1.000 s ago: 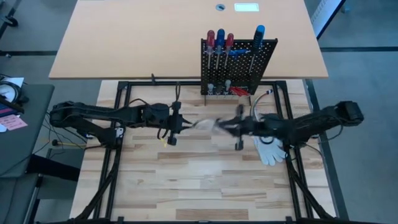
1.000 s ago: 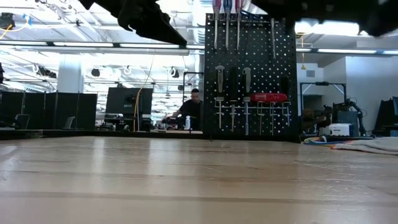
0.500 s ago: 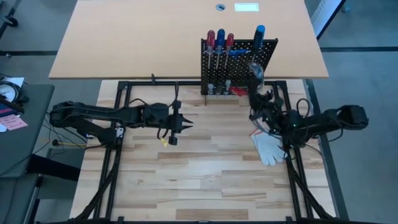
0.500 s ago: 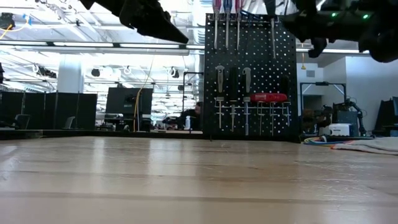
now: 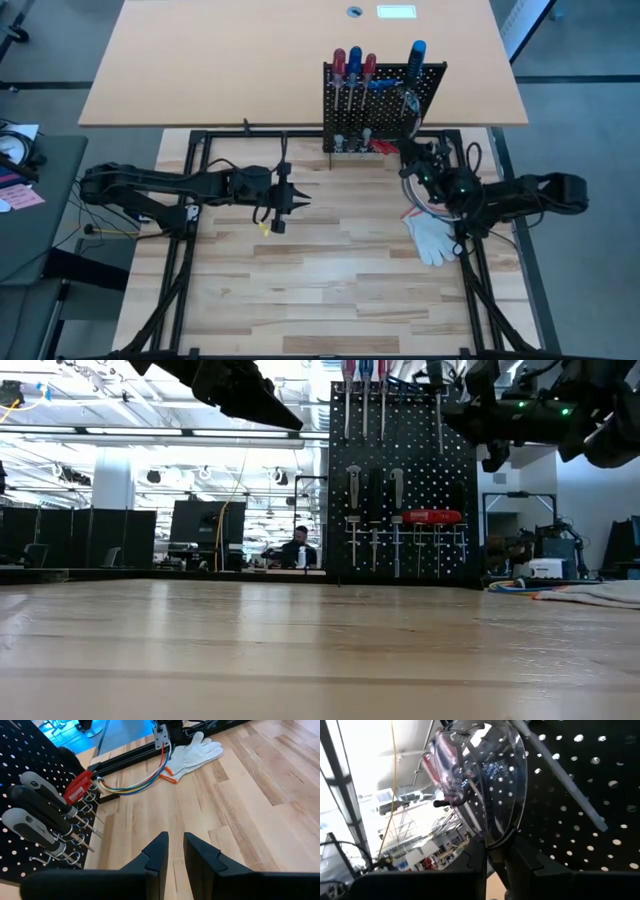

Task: Hang tools onto peg board
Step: Hang the safety goggles on the pegboard

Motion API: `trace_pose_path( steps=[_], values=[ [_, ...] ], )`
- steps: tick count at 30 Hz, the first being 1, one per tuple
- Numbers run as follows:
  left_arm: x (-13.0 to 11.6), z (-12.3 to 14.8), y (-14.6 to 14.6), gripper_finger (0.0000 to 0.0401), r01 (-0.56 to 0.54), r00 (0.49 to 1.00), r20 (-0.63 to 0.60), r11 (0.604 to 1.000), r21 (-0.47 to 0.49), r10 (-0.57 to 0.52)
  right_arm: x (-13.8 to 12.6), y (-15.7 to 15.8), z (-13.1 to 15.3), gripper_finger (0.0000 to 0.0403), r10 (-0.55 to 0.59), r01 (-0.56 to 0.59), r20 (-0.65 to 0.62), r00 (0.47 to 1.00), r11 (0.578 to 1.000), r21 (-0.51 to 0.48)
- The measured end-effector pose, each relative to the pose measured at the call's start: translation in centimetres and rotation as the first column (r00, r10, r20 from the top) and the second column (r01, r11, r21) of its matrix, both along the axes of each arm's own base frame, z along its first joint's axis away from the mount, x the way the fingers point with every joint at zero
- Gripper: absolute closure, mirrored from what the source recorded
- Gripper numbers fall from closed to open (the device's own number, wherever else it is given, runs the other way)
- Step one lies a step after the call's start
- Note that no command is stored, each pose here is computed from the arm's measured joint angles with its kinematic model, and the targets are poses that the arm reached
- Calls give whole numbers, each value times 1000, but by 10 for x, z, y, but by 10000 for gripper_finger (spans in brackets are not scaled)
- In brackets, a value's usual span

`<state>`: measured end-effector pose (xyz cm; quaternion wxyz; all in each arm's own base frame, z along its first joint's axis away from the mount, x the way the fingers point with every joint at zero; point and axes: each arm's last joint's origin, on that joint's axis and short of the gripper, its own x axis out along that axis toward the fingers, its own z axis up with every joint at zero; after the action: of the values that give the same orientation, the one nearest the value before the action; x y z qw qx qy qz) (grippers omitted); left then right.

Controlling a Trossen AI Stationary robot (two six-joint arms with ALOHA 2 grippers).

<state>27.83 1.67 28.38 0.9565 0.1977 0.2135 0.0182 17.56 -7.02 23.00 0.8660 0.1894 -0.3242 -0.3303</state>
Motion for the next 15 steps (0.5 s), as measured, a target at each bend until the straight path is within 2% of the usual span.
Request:
trace_pose_path(
  steps=[7, 15],
  values=[
    [0, 0, 0, 345, 0, 1000, 4, 1000, 0, 0, -3, -10, -1, 353, 6, -6, 27, 1000, 1000, 13],
    [0, 0, 0, 345, 0, 1000, 5, 1000, 0, 0, -2, -14, -5, 353, 46, -48, 29, 999, 996, 74]
  ],
)
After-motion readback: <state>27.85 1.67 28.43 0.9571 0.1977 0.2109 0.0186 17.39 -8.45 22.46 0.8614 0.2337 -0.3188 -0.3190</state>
